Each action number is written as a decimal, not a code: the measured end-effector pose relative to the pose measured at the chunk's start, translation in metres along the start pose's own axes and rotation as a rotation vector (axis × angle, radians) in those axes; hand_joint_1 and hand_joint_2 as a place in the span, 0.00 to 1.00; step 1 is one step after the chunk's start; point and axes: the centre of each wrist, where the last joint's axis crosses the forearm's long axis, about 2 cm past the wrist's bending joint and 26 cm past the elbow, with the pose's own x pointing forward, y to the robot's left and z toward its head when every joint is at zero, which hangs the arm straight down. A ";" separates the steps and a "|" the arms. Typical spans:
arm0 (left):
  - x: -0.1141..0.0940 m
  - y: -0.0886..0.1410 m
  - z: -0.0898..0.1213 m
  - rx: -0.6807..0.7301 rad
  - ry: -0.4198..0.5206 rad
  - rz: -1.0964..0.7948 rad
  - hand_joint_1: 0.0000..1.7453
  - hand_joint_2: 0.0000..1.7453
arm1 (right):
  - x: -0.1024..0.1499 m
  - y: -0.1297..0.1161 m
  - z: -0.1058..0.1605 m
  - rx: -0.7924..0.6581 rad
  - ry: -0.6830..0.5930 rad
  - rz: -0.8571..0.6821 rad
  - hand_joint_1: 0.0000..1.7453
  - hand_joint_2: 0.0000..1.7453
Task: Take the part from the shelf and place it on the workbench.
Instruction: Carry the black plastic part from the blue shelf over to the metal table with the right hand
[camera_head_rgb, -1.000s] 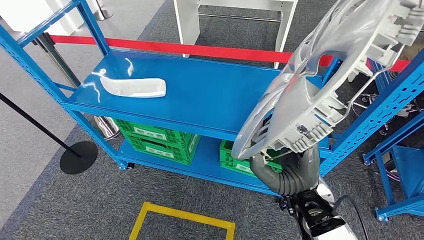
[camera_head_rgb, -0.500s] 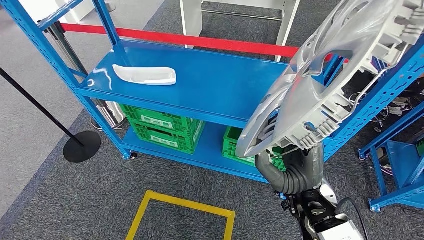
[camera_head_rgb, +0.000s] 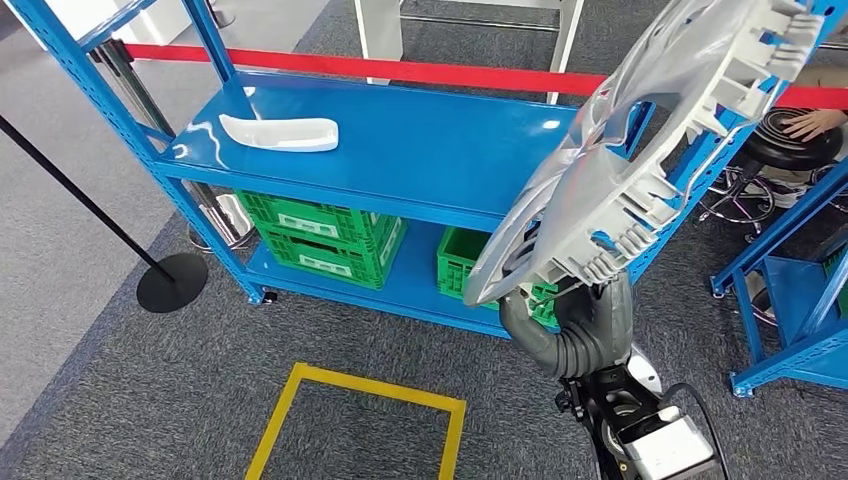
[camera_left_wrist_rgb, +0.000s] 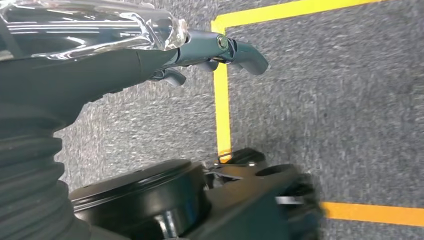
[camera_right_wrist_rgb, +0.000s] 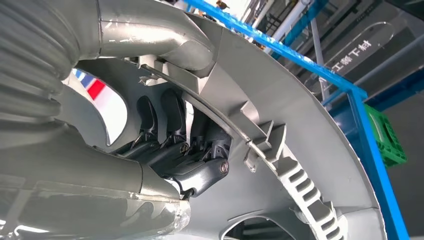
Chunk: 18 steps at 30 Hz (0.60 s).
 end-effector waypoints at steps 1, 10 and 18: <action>0.000 0.001 0.000 0.002 -0.001 -0.001 0.00 1.00 | 0.000 0.000 0.000 -0.001 0.000 -0.002 1.00 1.00; 0.002 0.000 -0.001 0.002 -0.002 0.000 0.00 1.00 | -0.002 -0.001 -0.003 -0.003 -0.003 -0.003 1.00 1.00; 0.001 -0.001 0.000 0.000 0.003 0.000 0.00 1.00 | -0.005 -0.001 -0.004 -0.001 0.002 -0.008 1.00 1.00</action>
